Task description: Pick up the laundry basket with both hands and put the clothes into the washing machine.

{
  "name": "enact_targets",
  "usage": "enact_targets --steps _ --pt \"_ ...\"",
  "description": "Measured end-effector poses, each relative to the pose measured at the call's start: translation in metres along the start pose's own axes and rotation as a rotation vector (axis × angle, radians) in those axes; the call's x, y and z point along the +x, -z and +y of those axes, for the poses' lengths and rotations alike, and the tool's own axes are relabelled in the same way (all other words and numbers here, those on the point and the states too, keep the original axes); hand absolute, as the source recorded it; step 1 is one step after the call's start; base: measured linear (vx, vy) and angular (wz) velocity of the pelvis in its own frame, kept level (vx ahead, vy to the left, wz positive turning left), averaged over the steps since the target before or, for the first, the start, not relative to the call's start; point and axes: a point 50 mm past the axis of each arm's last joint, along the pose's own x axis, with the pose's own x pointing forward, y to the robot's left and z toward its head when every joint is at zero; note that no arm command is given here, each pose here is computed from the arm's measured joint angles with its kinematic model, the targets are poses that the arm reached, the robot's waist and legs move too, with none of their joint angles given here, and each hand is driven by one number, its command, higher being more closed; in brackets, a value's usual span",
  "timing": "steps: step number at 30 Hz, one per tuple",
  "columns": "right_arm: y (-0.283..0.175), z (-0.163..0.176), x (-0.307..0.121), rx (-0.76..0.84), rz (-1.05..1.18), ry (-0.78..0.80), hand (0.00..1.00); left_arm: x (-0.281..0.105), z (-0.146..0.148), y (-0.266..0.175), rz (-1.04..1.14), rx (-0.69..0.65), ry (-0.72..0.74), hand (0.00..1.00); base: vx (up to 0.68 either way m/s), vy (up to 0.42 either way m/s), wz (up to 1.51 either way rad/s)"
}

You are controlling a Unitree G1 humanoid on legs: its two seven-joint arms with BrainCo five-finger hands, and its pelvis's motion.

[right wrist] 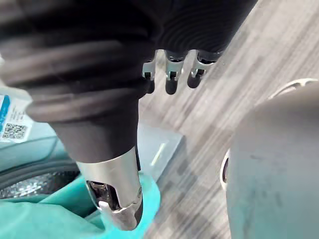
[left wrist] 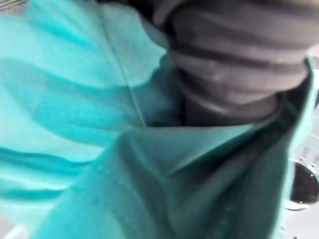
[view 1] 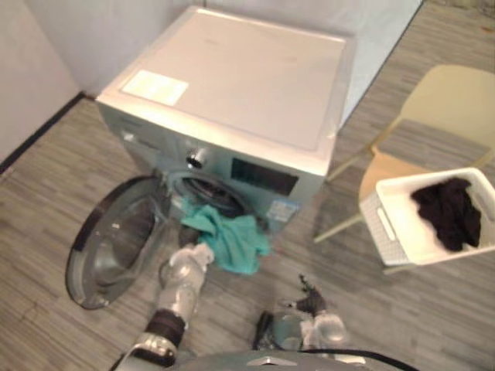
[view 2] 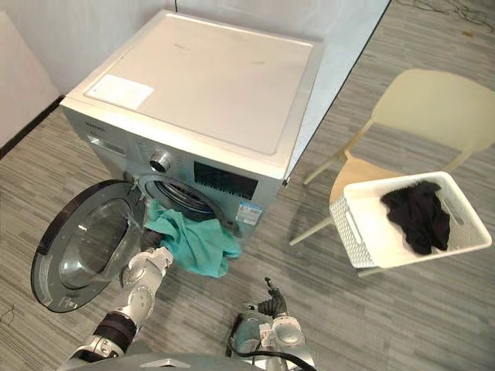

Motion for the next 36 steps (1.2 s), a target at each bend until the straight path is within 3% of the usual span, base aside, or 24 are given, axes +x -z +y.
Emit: enact_targets --steps 2,7,13,17,26,30,36 --pt "-0.002 0.001 0.0 0.028 -0.009 -0.002 0.0 0.003 -0.011 -0.003 -0.01 0.008 0.035 1.0 0.07 -0.115 0.49" --pt "-0.036 0.016 0.005 0.081 -0.133 -0.042 0.0 0.027 -0.087 -0.06 -0.18 0.019 0.198 1.0 0.02 0.061 0.41" --pt "-0.12 0.041 0.008 0.208 -0.393 -0.093 0.0 0.039 -0.13 -0.093 -0.254 0.043 0.2 1.0 -0.02 0.123 -0.32" --pt "-0.157 0.062 -0.012 0.324 -0.548 -0.192 0.0 0.031 -0.161 -0.119 -0.33 -0.031 0.268 1.0 -0.07 0.061 -0.38" --pt "-0.181 0.048 -0.043 0.56 -0.744 -0.259 0.0 0.014 -0.182 -0.158 -0.469 -0.143 0.362 1.0 -0.06 -0.056 0.0" --pt "-0.177 0.036 -0.057 0.693 -0.799 -0.271 0.0 -0.002 -0.215 -0.199 -0.571 -0.172 0.464 1.0 -0.02 -0.022 -0.02" --pt "-0.18 0.028 -0.069 0.754 -0.866 -0.273 0.0 -0.03 -0.228 -0.274 -0.778 -0.24 0.546 1.0 0.03 -0.029 -0.11"
